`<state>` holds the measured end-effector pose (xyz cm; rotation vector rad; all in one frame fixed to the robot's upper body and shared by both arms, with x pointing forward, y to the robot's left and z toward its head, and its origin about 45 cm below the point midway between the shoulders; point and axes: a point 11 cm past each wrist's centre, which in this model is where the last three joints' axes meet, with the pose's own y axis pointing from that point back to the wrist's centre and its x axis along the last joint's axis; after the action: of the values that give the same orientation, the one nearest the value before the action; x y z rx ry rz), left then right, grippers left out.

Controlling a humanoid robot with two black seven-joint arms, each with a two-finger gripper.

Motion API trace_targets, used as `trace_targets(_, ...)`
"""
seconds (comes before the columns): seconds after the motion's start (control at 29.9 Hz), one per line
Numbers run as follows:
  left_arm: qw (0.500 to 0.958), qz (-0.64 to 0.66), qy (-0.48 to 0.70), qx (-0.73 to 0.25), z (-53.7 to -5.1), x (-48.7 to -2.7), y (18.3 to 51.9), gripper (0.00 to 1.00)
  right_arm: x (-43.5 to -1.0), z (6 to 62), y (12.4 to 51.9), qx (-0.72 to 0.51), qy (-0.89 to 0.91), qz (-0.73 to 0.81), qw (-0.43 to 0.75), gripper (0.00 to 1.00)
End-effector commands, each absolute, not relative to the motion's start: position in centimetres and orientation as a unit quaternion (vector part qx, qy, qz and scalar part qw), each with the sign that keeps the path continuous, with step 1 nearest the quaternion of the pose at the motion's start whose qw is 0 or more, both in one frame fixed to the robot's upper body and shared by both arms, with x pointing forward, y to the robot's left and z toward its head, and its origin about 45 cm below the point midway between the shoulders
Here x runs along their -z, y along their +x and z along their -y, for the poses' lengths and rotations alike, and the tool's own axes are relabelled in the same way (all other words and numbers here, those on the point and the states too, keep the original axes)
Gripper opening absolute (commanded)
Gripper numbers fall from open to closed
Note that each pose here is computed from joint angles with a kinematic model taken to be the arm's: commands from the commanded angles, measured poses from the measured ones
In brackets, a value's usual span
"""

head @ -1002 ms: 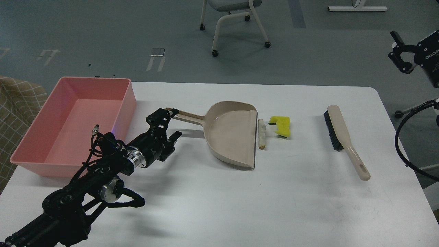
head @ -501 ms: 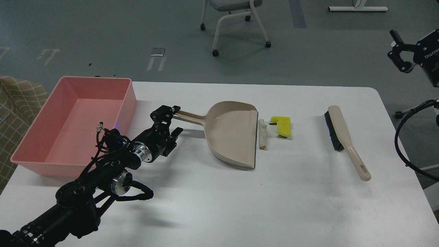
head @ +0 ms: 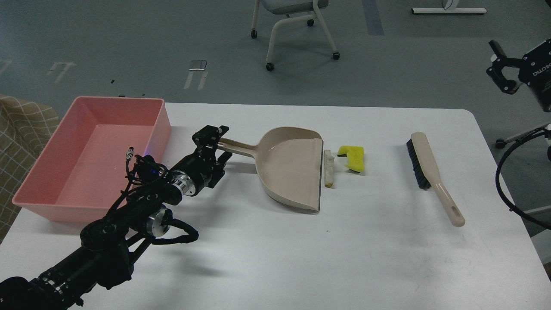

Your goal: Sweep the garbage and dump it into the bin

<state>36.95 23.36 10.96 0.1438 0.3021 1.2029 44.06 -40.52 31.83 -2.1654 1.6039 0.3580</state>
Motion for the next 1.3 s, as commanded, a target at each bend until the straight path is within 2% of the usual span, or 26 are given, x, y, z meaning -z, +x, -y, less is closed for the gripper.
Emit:
trace_targets(0.0,0.814,-0.138,0.072,-0.56,-23.1,-10.7,36.9,0.52,-31.8,40.5,44.0,-0.129,-0.779,-0.577,0.21,1.0)
trace_targets(0.43,0.81,-0.136,0.073,-0.566,-23.3,-10.7,37.3,0.46,-31.7,40.4,44.1,-0.131,-0.779,-0.576,0.211,1.0)
trace_targets(0.57,0.81,-0.136,0.075,-0.566,-23.3,-10.5,37.2,0.27,-31.7,40.6,44.0,-0.13,-0.778,-0.578,0.21,1.0)
trace_targets(0.77,0.812,-0.125,0.061,-0.567,-23.3,-11.1,37.5,0.15,-31.3,40.8,43.8,-0.134,-0.775,-0.58,0.211,1.0)
trace_targets(1.07,0.826,-0.081,0.059,-0.555,-22.7,-12.5,38.1,0.12,-31.6,41.6,43.6,-0.126,-0.774,-0.587,0.204,1.0)
trace_targets(1.27,0.838,-0.013,0.079,-0.539,-23.9,-13.9,38.4,0.12,-33.3,46.2,42.1,-0.08,-0.764,-0.625,0.136,1.0)
